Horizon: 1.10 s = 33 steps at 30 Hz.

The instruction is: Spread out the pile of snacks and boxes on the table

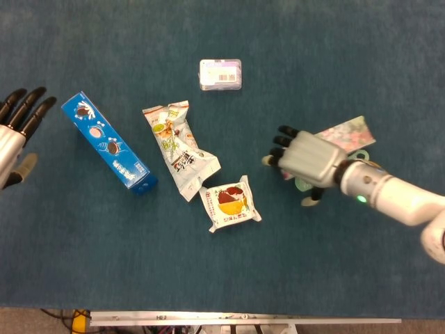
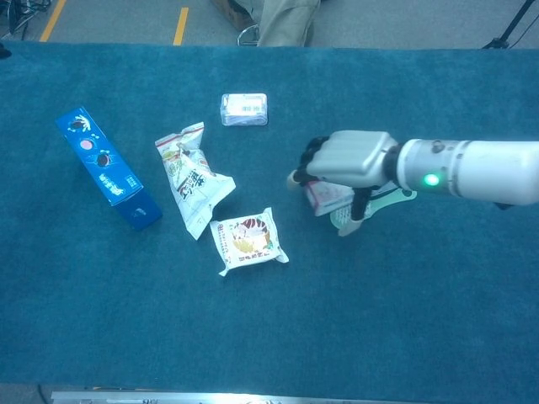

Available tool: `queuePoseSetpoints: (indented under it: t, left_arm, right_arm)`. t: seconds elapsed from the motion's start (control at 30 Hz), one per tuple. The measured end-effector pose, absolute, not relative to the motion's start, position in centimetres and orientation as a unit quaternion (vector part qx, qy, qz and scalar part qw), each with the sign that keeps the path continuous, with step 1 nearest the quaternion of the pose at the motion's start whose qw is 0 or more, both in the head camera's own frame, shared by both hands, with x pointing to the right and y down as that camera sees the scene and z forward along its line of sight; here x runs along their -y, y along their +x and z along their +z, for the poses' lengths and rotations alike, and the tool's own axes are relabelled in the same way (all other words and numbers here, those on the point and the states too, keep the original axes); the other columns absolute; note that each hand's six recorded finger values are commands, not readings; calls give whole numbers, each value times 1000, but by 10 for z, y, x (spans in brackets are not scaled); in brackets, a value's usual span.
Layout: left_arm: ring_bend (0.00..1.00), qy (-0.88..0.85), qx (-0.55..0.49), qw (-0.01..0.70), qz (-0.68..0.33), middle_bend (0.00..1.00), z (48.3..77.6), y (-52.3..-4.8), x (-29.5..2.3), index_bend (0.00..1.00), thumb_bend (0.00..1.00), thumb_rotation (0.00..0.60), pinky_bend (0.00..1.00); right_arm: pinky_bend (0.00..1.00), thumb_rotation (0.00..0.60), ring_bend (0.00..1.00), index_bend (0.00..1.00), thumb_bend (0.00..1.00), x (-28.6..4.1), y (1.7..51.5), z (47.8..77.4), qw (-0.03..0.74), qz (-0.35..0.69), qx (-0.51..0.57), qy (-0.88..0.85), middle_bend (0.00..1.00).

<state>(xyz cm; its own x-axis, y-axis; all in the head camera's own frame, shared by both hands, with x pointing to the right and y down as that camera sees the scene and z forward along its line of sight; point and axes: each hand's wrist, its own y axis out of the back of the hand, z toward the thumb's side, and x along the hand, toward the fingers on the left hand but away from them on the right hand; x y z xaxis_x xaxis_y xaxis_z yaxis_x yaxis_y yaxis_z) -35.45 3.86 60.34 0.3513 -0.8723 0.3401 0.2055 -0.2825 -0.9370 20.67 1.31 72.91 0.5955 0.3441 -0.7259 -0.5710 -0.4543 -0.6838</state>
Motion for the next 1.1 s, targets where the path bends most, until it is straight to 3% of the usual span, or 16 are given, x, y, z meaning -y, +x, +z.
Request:
queuePoseSetpoints:
  t: [0.33, 0.57, 1.1]
  left_arm:
    - [94, -628, -263, 540, -495, 63, 606, -346, -37, 1, 358, 600, 274]
    - [94, -622, -267, 540, -501, 64, 601, -353, -40, 1, 358, 600, 274]
    - [94, -608, -284, 529, -519, 63, 591, -374, -55, 1, 358, 600, 270]
  right_arm:
    - [86, 446, 131, 192, 0, -7, 234, 713, 501, 454, -25, -737, 293]
    - [114, 448, 131, 192, 0, 28, 217, 706, 494, 451, 44, -742, 286]
    - [114, 450, 131, 173, 0, 82, 149, 717, 495, 477, 86, -721, 233]
